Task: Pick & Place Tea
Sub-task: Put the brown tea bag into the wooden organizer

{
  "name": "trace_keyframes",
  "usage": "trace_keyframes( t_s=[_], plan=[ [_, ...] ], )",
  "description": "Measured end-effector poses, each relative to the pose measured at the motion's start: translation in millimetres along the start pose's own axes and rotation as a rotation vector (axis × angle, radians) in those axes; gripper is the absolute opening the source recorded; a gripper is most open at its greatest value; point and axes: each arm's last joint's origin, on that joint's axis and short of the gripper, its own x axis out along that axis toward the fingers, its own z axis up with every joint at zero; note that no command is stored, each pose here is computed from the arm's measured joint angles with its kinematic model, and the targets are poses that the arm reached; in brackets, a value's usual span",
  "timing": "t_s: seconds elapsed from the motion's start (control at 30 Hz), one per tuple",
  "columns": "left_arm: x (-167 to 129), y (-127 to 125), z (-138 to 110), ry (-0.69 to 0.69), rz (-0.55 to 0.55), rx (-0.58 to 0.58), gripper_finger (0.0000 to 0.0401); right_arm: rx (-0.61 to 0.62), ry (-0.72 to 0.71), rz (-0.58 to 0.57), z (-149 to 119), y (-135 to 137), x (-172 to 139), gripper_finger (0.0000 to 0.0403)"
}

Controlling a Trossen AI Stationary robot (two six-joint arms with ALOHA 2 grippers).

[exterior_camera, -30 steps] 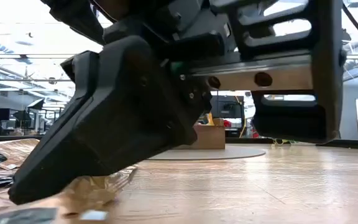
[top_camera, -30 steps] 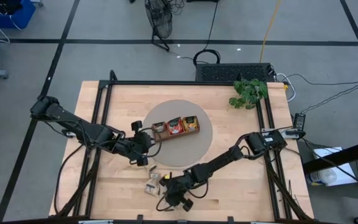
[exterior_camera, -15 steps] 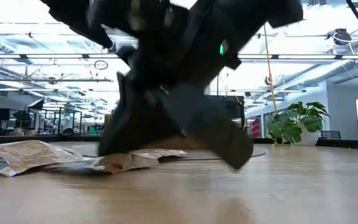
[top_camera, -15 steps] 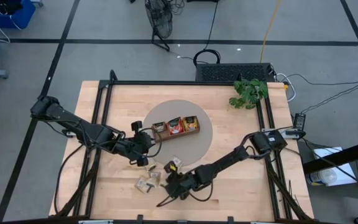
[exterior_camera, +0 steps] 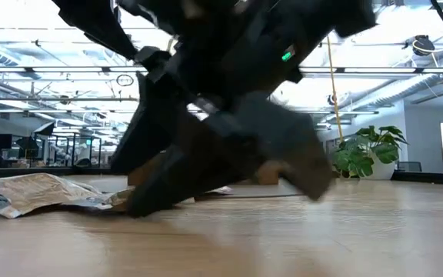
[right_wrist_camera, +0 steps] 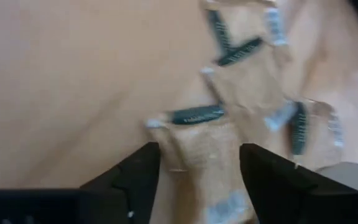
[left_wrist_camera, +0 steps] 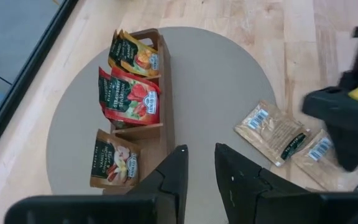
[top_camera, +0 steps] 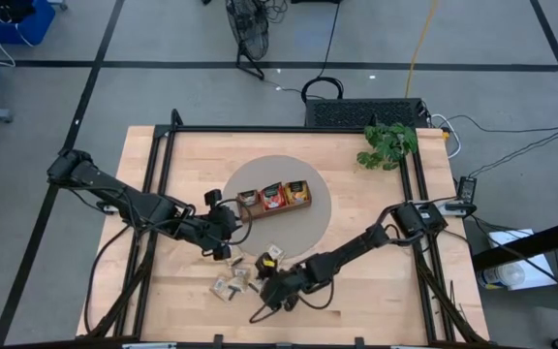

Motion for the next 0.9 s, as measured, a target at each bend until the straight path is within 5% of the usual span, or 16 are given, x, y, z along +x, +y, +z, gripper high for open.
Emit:
trace_keyframes(
  t_s=[0.23,0.53,0.6,0.9],
  plan=[
    [0.0,0.0,0.0,0.000,0.000,0.004,0.0086,0.074,0.023,0.032,-20.0,-19.3,8.5,0.0204],
    [0.0,0.0,0.0,0.000,-0.001,0.006,0.0086,0.175,0.020,0.125,-37.2,-21.1,14.2,0.0046],
    [0.0,0.0,0.0,0.000,-0.001,0.004,0.0086,0.164,0.023,0.117,-35.6,-17.4,13.5,0.0014],
    [0.1,-0.1,-0.1,0.002,-0.003,-0.013,0.0086,0.136,-0.137,0.076,7.0,-0.5,-29.4,0.0002]
  ],
)
